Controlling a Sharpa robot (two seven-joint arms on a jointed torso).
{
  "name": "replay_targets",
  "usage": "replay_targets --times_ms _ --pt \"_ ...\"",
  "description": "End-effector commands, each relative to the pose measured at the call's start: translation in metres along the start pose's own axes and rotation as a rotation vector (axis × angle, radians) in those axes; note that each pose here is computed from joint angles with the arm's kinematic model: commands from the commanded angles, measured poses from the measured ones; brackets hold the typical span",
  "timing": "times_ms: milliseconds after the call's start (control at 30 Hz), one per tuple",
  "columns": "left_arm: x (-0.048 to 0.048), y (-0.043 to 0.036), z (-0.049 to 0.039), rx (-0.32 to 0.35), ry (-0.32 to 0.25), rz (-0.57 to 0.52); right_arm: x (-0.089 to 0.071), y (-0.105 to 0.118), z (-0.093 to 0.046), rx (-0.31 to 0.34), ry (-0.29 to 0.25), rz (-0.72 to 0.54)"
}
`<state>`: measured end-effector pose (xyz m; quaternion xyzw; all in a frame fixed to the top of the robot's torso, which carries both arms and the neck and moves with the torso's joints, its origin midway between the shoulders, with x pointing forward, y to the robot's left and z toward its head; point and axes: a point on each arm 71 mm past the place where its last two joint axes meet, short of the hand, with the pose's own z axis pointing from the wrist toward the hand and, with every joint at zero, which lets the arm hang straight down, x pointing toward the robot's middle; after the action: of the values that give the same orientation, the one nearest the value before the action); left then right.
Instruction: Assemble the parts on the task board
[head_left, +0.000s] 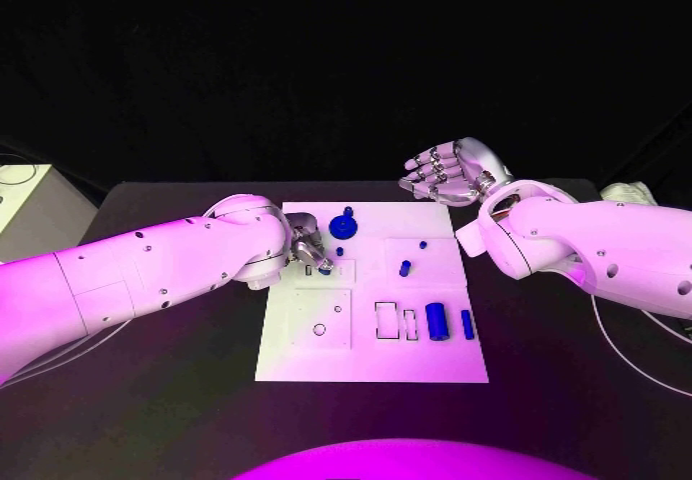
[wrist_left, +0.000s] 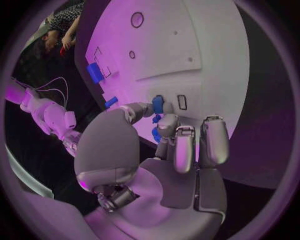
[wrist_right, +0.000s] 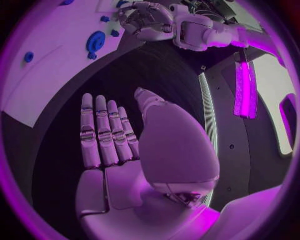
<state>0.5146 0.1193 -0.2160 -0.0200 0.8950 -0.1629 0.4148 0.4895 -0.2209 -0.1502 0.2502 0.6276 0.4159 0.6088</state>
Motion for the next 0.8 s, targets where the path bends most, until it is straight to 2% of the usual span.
replay_targets --times_ms 33,800 --pt "0.0060 -0.0017 0.0013 0.002 0.037 0.016 -0.0004 0.0012 0.0002 -0.016 -0.011 0.002" --pt "0.0080 -0.0026 0.0024 0.002 0.052 0.026 -0.0017 0.0004 0.0004 -0.010 -0.025 0.004"
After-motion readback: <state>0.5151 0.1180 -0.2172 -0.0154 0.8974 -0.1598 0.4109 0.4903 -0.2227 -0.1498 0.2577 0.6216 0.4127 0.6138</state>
